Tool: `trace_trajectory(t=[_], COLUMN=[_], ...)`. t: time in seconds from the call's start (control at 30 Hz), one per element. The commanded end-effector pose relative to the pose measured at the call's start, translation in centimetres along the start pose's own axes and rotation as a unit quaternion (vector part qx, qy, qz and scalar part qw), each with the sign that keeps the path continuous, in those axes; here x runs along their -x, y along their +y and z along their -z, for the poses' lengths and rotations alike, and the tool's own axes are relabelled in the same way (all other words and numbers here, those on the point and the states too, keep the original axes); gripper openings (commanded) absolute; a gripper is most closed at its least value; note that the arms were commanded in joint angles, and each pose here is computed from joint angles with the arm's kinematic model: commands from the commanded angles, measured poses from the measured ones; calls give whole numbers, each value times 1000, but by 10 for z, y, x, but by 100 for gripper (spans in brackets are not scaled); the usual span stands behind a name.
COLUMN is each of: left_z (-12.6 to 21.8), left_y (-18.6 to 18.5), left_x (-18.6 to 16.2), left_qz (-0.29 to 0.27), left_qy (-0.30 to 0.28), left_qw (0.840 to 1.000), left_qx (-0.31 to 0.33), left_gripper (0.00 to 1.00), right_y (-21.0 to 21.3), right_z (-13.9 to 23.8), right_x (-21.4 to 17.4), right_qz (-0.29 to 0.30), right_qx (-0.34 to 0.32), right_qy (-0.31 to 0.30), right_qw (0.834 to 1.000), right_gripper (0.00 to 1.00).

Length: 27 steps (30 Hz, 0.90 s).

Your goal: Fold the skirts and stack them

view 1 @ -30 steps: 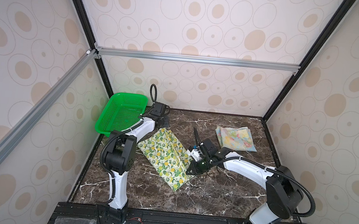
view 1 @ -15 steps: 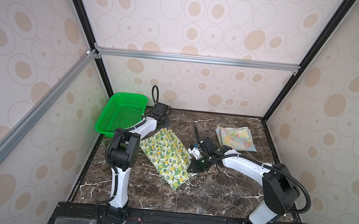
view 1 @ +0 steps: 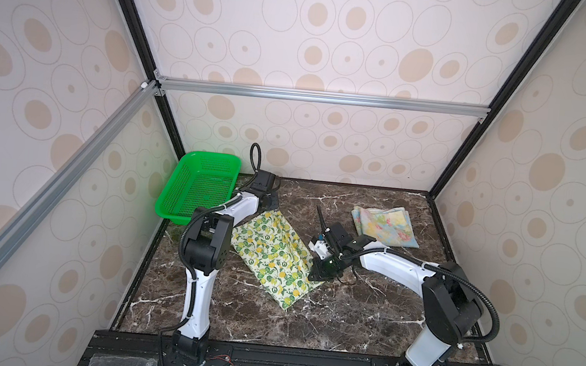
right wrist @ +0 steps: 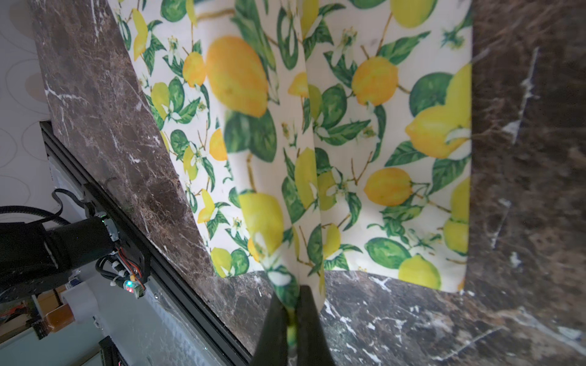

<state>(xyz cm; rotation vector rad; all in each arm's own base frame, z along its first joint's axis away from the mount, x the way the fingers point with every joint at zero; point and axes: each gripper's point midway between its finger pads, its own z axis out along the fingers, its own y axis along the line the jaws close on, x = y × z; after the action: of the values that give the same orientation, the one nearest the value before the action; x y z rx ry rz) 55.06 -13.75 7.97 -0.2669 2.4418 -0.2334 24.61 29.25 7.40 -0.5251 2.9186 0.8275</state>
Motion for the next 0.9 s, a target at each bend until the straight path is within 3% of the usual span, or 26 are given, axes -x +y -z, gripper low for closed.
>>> trace_trajectory(t=[0.0,0.47,0.87], left_z=[-2,-22,-28], left_y=[-8,-12,-25], left_x=[17,8,5], left_qz=[9,18,26], left_qy=[-24,-13,-15], left_qw=[1000,1000,998], left_qx=[-9,-22,-62], left_gripper=[0,0,0], right_y=[-10,-25,-38], right_z=[-1,-6,-6], right_x=[-3,4,12], right_qz=[-10,-4,-5], right_qx=[-23,-64,-91], right_qy=[15,23,17], right_qw=[1000,998,996], right_gripper=[0,0,10])
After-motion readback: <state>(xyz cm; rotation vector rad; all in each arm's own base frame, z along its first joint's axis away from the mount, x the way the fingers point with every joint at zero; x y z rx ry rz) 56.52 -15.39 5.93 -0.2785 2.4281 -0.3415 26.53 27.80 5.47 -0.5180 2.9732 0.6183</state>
